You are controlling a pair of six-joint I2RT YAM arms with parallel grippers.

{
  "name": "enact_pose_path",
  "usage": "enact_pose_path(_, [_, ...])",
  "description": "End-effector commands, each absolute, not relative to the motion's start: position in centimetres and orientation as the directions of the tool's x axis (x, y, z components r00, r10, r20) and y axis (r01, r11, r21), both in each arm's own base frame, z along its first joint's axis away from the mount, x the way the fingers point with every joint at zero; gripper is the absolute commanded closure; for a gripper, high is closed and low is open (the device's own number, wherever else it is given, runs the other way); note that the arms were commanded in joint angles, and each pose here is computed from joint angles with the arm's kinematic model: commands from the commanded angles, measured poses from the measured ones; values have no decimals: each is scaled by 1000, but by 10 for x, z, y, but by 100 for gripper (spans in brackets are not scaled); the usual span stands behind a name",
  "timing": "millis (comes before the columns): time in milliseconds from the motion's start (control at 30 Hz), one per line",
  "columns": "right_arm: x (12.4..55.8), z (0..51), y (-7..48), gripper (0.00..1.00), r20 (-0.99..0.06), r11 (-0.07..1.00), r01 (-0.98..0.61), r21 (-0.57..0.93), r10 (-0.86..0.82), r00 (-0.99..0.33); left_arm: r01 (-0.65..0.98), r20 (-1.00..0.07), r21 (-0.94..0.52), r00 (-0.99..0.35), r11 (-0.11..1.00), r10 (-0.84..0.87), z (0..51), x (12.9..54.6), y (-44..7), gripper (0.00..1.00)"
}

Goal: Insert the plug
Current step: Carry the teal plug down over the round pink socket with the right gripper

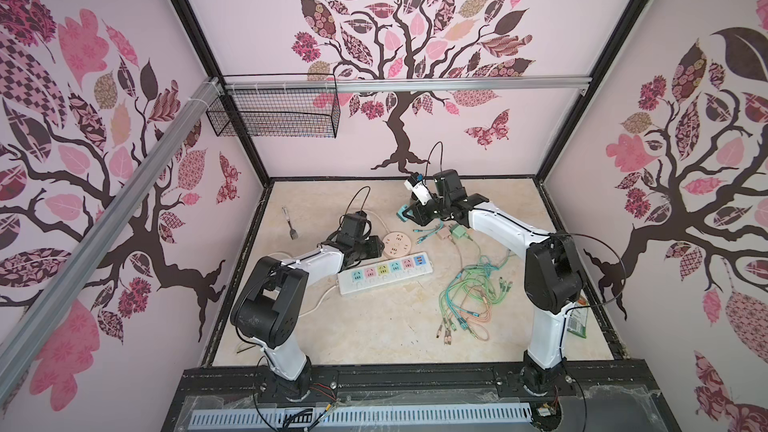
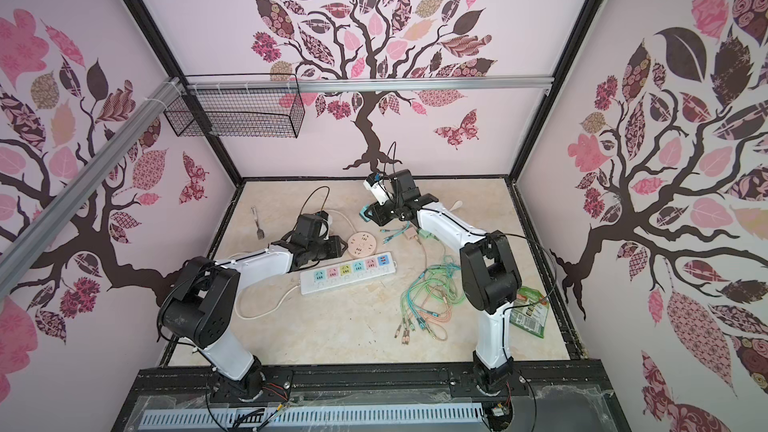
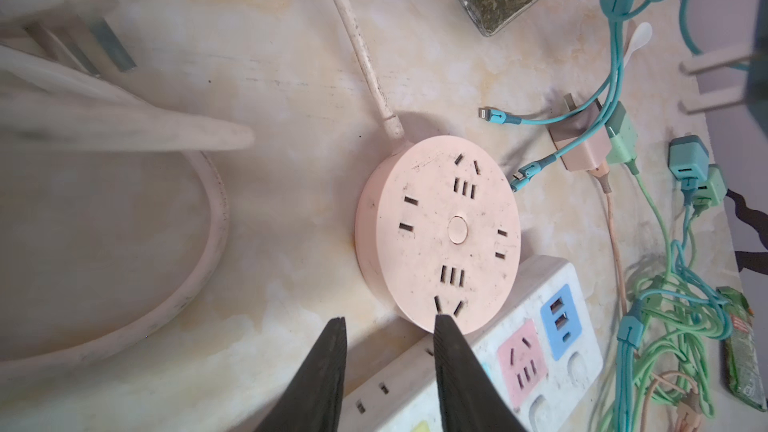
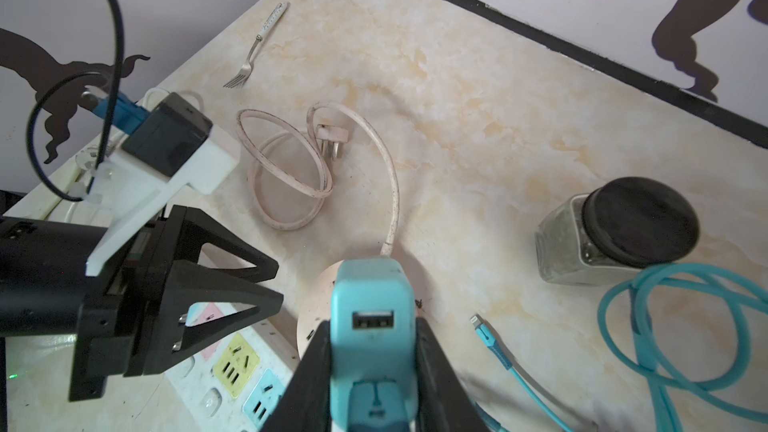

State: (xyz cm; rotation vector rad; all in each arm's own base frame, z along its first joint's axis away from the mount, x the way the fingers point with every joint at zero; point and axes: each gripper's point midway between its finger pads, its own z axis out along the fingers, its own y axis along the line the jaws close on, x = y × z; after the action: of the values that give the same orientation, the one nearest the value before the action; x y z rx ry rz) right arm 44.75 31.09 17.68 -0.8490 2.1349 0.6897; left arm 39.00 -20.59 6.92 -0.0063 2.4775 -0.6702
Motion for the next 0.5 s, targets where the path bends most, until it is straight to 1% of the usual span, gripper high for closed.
enact_pose_path(0, [440,179,311,94,-770,634,-755,168,-394,-502,161,-520,-490,-843,857,-140,74,401,-215,63])
enact_pose_path(200, [438,167,307,94,-747,643,-753,143,-429,-508,145,-468,-518,-873,843,-138,61,401,-222,66])
enact_pose_path(300, [437,164,305,94,-743,645,-751,141,-433,-511,135,-459,-521,-877,843,-143,57,403,-223,66])
enact_pose_path(467, [434,159,303,94,-733,646,-752,131,-447,-512,112,-443,-517,-883,849,-153,49,405,-221,70])
